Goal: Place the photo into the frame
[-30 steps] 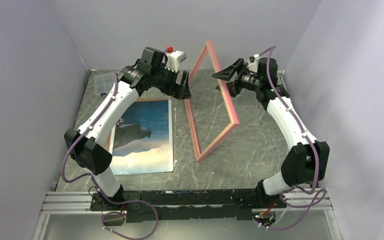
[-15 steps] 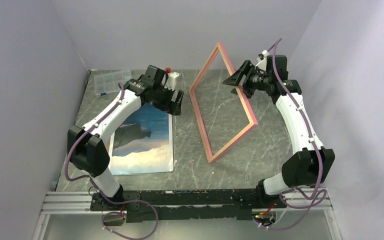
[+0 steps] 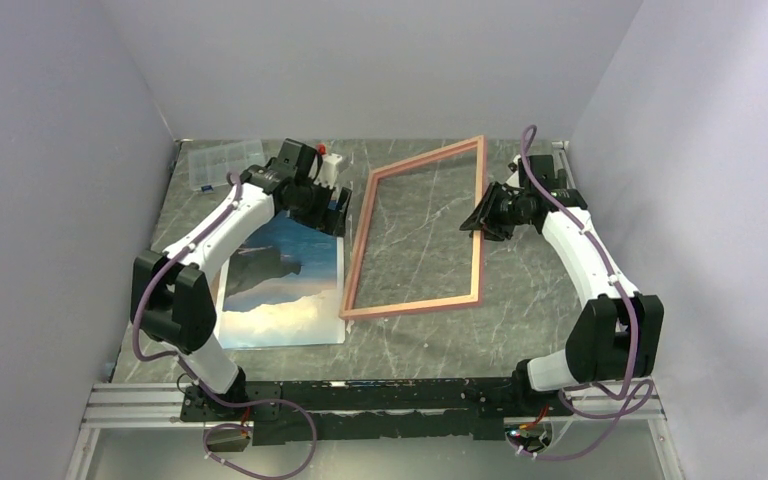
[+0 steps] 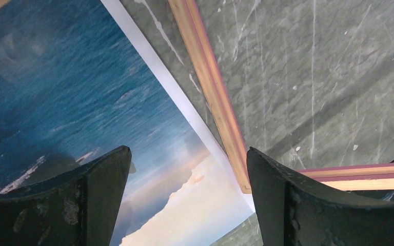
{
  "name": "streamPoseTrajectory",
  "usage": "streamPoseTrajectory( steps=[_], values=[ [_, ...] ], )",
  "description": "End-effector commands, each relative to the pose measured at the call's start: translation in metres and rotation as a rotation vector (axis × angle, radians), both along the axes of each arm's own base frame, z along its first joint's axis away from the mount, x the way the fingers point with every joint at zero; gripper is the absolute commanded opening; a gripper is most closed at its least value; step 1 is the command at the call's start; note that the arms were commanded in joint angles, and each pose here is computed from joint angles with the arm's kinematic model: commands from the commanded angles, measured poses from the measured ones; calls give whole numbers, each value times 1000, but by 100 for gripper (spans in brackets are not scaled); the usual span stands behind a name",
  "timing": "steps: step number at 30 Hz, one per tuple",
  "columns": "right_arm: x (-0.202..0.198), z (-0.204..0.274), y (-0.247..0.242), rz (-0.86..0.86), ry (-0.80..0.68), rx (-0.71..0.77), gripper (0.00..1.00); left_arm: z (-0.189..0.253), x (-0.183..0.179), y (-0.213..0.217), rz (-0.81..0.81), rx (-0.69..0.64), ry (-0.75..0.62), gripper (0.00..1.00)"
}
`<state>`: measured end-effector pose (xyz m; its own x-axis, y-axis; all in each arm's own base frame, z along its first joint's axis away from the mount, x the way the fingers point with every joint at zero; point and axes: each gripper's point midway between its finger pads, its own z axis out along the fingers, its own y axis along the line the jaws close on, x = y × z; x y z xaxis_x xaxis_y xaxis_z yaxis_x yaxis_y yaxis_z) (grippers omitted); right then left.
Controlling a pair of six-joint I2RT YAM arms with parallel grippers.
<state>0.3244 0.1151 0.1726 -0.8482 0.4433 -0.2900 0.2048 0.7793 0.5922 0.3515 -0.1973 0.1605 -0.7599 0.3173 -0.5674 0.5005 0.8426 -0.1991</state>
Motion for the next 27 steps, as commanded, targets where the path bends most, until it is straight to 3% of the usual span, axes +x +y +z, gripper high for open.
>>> streamPoseTrajectory(
  steps=[1, 9, 14, 27],
  values=[
    [11, 12, -10, 3, -114, -72, 31, 14, 1, 10, -8, 4, -78, 88],
    [3, -32, -45, 43, 8, -315, 34, -21, -2, 23, -50, 88, -71, 89],
    [-3, -61, -55, 38, 124, -389, 50, -57, 3, 23, -76, 124, -39, 82],
    [-10, -102, -78, -111, 251, -492, 45, -116, 13, 23, -130, 212, -52, 72]
  ],
)
